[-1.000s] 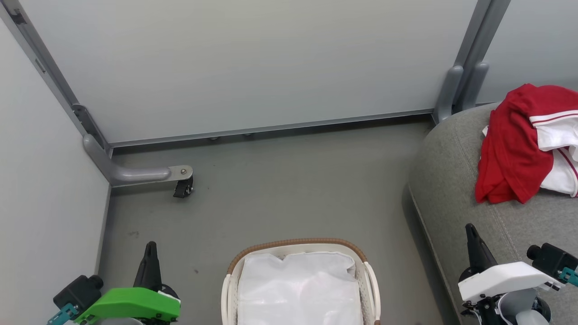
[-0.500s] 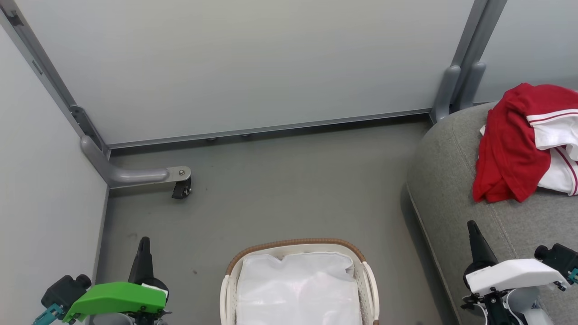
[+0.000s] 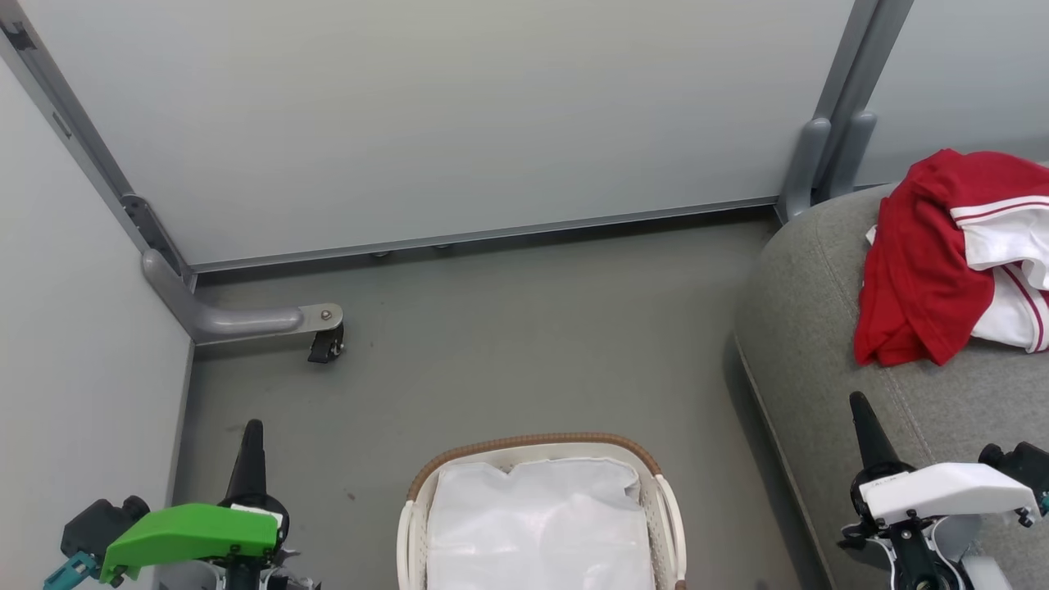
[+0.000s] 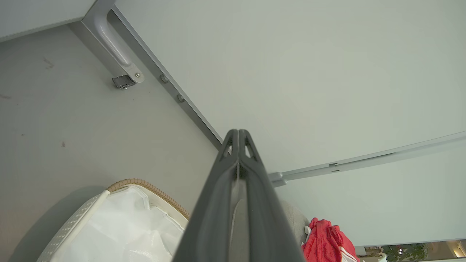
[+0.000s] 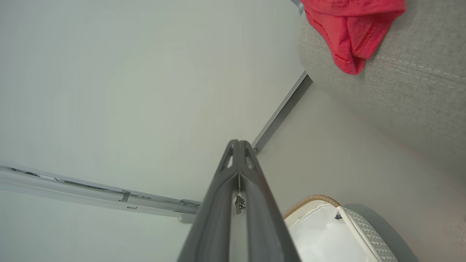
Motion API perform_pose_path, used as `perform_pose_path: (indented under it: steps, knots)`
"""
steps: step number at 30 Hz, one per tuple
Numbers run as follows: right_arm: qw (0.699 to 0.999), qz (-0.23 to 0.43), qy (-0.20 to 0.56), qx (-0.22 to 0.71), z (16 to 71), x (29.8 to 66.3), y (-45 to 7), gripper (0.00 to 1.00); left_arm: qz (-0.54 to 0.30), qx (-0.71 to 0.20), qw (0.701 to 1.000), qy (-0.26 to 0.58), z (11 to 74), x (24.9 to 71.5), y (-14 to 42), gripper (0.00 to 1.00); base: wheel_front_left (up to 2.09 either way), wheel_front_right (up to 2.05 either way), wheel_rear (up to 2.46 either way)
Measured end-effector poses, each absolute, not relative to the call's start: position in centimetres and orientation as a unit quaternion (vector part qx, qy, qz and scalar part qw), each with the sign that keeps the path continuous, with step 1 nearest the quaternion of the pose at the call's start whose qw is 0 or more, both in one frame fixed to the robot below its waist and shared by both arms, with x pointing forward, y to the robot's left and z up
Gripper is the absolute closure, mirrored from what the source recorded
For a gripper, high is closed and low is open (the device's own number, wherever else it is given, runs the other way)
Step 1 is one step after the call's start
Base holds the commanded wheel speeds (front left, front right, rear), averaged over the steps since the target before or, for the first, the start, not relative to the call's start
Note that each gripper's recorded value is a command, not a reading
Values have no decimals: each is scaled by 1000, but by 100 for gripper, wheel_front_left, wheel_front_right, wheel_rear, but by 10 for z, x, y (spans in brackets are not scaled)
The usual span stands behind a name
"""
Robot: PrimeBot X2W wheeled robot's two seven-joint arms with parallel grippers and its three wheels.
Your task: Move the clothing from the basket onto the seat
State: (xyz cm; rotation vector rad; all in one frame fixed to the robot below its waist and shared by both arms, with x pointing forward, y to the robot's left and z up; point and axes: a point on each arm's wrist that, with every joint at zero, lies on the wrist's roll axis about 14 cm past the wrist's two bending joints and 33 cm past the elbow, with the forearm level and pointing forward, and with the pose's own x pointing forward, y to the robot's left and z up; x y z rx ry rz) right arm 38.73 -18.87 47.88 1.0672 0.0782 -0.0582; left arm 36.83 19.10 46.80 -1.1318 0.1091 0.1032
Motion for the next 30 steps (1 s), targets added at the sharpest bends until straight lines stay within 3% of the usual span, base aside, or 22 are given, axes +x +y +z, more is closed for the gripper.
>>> perform_pose_path:
  steps: [30]
  knots:
    - [780,-21,23,624,490,387,-194,100,30,-636,770,28,486,379,196,100,0,0,0]
